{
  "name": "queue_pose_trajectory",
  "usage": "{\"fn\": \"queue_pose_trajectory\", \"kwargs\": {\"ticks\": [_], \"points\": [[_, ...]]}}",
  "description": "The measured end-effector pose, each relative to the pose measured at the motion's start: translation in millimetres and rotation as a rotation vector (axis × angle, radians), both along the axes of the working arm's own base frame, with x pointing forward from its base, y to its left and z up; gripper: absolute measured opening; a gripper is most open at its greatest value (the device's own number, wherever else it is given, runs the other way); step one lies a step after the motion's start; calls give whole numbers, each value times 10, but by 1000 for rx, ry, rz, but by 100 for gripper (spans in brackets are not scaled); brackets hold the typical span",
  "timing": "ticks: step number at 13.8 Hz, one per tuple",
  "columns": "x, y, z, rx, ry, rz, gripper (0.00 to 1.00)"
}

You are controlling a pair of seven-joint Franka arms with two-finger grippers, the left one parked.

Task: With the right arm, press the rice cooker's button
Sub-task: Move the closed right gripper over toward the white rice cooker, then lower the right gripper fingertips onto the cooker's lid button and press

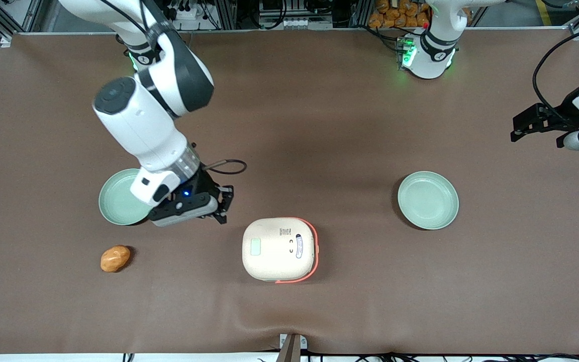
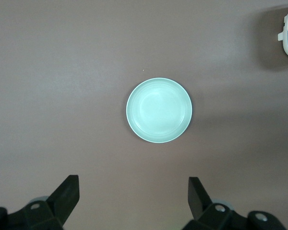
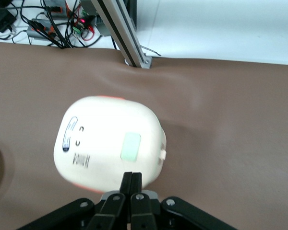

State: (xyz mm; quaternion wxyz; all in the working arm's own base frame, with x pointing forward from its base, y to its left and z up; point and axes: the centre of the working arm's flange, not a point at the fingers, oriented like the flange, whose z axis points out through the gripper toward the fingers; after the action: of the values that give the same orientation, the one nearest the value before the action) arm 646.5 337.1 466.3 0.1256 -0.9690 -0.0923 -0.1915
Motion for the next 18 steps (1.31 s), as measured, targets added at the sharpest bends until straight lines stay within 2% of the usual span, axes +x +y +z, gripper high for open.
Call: {"fn": "queue_pose_trajectory", "kwargs": {"ticks": [3,8,18], "points": [[150,147,-325,19,-49,-2,1],[245,313,-699,32,-93,5,1],[226,427,-1122,7,-59,25,1]]}}
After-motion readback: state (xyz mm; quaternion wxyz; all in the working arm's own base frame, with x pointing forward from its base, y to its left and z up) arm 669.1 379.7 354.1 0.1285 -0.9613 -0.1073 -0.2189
